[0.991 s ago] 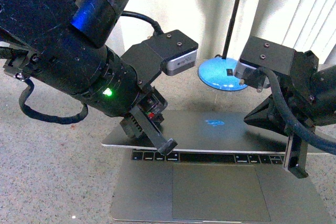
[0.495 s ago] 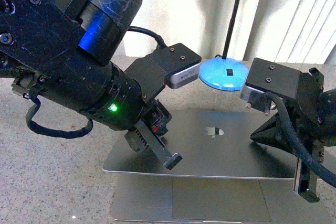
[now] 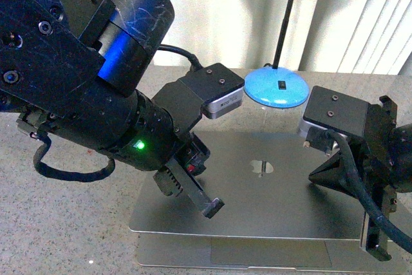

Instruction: Close laptop

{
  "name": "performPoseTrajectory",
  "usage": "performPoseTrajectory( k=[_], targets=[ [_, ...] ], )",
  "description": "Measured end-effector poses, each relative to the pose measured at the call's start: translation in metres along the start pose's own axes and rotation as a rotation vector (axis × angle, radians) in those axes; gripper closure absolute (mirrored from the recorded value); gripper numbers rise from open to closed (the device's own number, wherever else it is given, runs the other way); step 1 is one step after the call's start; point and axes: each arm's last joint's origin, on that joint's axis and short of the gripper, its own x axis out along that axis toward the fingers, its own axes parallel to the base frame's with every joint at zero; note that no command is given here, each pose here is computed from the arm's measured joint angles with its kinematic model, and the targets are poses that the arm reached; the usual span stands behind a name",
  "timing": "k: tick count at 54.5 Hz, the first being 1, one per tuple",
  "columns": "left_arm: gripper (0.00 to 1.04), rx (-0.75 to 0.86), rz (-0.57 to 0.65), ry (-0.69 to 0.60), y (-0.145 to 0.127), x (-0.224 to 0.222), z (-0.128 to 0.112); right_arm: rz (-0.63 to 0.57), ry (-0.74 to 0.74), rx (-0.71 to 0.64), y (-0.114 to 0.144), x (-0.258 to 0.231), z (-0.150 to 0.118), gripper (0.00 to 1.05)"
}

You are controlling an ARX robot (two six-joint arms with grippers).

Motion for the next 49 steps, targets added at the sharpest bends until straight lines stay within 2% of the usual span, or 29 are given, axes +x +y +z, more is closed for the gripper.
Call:
performPoseTrajectory(
  k=[49],
  targets=[
    [1.01, -0.069, -0.039, 0.027, -0.010, 0.023, -0.029, 0.024, 0.001, 0.047, 0.004, 0.018, -0.012, 1.02]
  ],
)
